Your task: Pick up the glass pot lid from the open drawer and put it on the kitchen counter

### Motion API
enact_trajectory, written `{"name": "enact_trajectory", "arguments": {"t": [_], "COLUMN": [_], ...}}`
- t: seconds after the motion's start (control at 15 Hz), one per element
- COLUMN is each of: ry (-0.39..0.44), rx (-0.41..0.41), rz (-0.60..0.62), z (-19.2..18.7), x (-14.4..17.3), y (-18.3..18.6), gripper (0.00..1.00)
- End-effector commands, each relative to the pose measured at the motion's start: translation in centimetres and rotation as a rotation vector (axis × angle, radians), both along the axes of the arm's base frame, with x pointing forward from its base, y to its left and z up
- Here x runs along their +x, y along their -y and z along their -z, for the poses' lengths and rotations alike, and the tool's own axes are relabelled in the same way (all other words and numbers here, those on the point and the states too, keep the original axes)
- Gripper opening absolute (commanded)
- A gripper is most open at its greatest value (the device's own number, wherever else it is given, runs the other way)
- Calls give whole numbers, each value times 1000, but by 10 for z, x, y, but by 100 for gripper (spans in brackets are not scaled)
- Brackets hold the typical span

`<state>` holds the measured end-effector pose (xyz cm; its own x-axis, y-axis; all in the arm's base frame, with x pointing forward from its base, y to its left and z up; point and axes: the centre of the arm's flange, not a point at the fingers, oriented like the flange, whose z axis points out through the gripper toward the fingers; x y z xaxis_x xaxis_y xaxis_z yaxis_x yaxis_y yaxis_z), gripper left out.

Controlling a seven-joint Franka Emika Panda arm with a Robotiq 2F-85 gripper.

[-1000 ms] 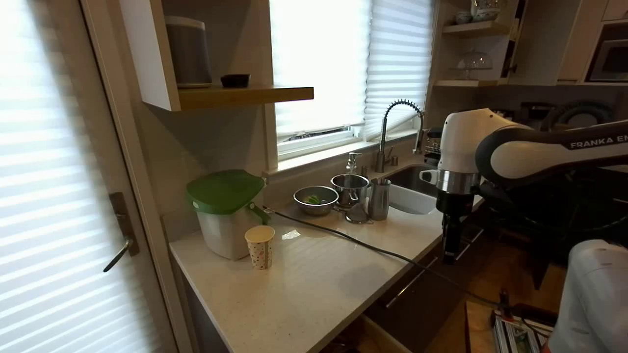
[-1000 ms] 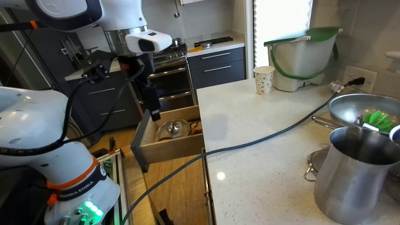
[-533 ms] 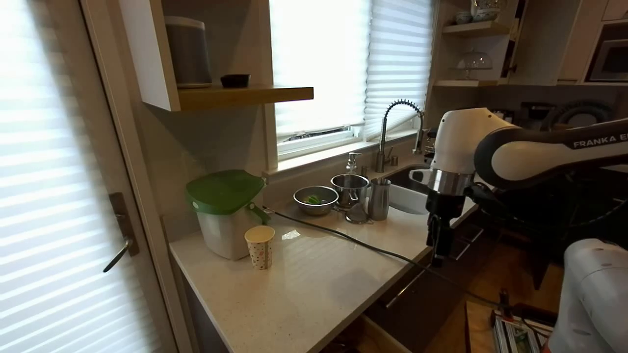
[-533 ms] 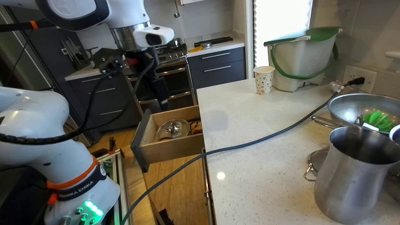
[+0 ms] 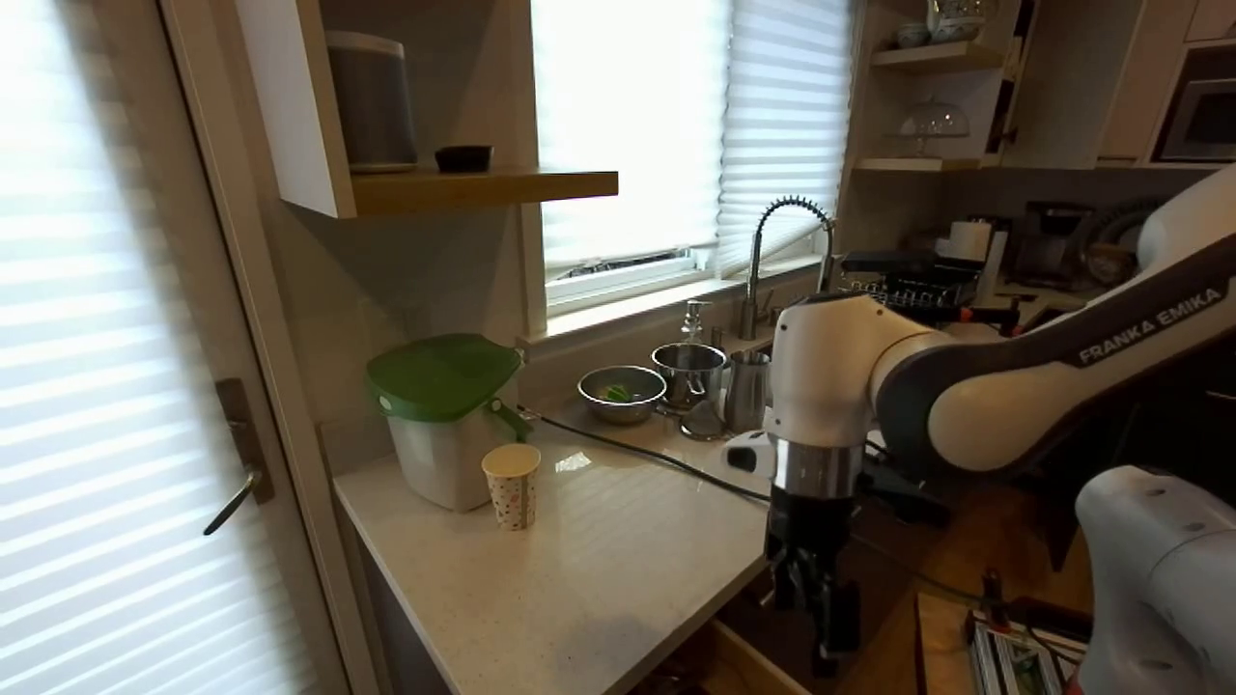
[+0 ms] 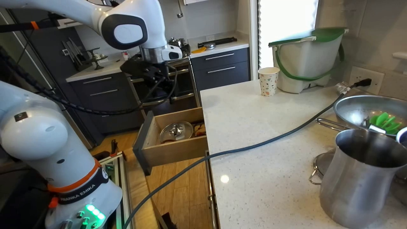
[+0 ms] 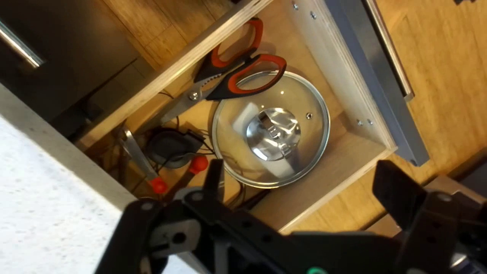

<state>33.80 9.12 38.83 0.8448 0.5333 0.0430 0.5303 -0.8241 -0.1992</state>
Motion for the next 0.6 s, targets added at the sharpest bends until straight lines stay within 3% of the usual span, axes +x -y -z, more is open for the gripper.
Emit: {"name": "enact_trajectory", "arguments": {"t": [0.0, 0.27, 0.53], "ry": [-59, -90, -67], "rx": [-63, -129, -171], "rz": [-188, -374, -544], "z": [50, 93, 130], "x": [33, 37, 43], "y": [-33, -62, -88], "gripper": [100, 100, 100]}}
